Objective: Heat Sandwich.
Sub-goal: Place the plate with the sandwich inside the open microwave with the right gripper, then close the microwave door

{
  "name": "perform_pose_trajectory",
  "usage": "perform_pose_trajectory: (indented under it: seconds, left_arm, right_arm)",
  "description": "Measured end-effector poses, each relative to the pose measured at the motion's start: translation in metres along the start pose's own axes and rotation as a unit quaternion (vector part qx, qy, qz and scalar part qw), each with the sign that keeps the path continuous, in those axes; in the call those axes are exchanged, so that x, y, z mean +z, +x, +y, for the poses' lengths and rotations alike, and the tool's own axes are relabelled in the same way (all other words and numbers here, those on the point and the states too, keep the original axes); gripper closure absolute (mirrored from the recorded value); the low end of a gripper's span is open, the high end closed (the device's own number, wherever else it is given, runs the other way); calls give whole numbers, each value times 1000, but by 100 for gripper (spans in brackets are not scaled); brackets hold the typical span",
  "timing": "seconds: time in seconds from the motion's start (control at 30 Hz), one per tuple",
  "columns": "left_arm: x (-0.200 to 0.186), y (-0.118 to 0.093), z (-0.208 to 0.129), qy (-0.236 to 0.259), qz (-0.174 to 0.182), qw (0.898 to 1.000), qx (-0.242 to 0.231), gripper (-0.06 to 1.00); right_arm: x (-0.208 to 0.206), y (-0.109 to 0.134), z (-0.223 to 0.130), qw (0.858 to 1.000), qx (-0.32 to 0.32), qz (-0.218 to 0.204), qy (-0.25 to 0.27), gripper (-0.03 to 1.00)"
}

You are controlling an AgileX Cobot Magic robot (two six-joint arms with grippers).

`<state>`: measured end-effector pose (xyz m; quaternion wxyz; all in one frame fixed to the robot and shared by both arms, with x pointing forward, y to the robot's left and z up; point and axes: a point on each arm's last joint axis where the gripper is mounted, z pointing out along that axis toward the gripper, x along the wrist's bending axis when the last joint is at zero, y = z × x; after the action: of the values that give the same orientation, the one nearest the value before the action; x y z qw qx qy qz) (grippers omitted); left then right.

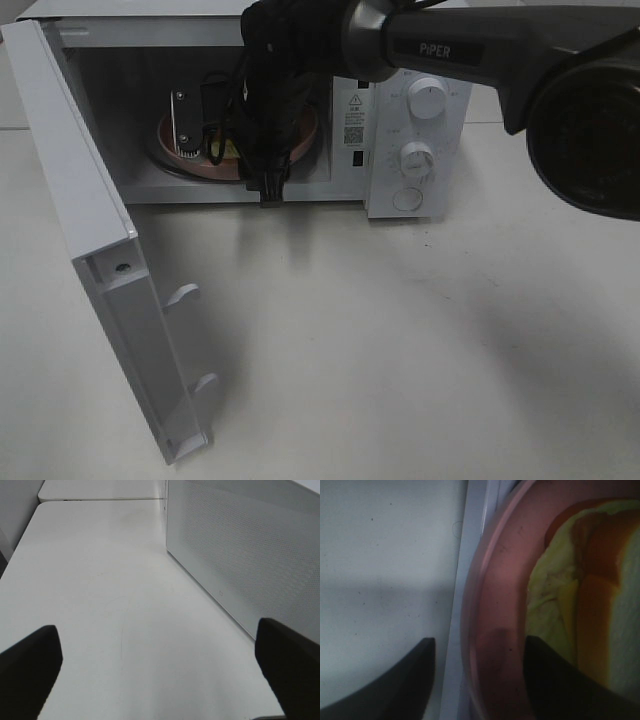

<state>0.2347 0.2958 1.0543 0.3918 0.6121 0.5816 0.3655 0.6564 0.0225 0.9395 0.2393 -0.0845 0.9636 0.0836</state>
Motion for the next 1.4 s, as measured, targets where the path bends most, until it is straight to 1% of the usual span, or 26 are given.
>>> perform_pose_trajectory:
  seconds: [0.03,0.07,0.1,0.17,0.23,0.6,0.73,0.93,1.03,1.2,1.33,1.4]
  left_arm:
    - [0,0,0,0,0,1000,0,-5]
    - [0,0,0,0,0,1000,0,-5]
    - [0,0,0,0,0,1000,0,-5]
    - [0,0,0,0,0,1000,0,-5]
    - [0,0,0,0,0,1000,0,-5]
    - [0,0,0,0,0,1000,0,-5]
    - [0,0,0,0,0,1000,0,-5]
    - [0,0,0,0,0,1000,0,-5]
    - [0,0,0,0,0,1000,0,-5]
    - [0,0,0,0,0,1000,0,-5]
    - [0,0,0,0,0,1000,0,-5]
    - [0,0,0,0,0,1000,0,-5]
  right_arm:
    - [0,0,0,1000,13,0,0,32]
    - [0,0,0,1000,19,-2,-1,28]
    - [0,0,0,1000,19,-2,-1,28]
    - [0,-1,0,999,37,-4,-1,18]
    - [0,-1,0,999,41,-4,-1,15]
    - [0,-1,0,999,53,-4,-1,16]
    - [0,-1,0,998,68,-4,-2,17]
    - [0,-2,-2,997,80,-14,8,19]
    - [-3,-2,-2,997,79,-22,4,19]
    - [-5,8,-6,996,77,-34,-12,20]
    - [-12,22,-12,996,65,-56,-36,20]
    - [-15,25,-14,995,63,-61,-41,20]
